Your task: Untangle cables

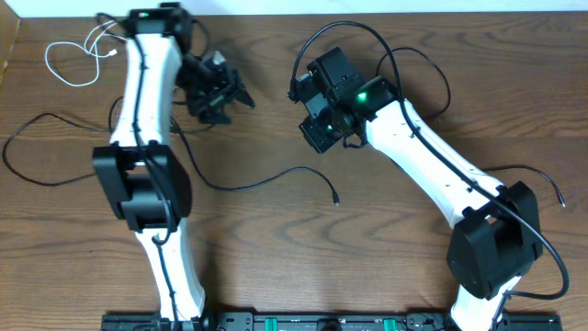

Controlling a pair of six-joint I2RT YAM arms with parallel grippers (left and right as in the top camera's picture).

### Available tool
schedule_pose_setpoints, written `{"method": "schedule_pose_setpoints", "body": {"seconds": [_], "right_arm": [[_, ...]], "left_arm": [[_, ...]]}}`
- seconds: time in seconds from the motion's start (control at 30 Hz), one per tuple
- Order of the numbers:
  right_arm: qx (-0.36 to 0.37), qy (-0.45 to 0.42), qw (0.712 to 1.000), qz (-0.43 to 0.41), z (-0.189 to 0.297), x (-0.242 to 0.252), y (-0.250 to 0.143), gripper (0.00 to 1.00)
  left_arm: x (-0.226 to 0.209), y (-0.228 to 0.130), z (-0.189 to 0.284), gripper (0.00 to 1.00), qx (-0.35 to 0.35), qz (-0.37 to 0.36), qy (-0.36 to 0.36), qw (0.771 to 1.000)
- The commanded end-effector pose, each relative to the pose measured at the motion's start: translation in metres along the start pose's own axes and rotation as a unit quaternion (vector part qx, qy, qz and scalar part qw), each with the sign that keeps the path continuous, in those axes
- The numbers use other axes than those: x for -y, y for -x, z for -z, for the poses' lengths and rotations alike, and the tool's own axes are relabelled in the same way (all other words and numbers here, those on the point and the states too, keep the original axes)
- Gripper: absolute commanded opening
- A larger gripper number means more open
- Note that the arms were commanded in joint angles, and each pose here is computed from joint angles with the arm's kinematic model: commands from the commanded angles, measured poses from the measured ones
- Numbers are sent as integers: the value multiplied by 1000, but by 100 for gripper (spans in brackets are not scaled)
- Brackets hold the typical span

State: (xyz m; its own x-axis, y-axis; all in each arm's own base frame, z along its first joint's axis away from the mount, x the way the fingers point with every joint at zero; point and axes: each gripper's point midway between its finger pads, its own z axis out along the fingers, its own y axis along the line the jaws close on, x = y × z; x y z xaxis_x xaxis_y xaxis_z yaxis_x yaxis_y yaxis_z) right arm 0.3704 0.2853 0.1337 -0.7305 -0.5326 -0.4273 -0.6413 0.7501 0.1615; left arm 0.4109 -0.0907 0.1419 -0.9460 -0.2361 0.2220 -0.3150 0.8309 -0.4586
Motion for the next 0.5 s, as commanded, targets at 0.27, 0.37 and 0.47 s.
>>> {"method": "schedule_pose_setpoints", "body": {"seconds": [0.27,0.37,0.47], "right_arm": [[46,-52,978,-197,61,92,2,99],[42,-60,970,-232,77,113,-12,99],[25,-69,962,-264,85,132,-29,99]], "left_arm": [[-17,-19,-32,60,33,83,214,973],[-11,-23,-27,63,46,83,220,971],[-15,-36,-8,65,59,105,240,963]]}}
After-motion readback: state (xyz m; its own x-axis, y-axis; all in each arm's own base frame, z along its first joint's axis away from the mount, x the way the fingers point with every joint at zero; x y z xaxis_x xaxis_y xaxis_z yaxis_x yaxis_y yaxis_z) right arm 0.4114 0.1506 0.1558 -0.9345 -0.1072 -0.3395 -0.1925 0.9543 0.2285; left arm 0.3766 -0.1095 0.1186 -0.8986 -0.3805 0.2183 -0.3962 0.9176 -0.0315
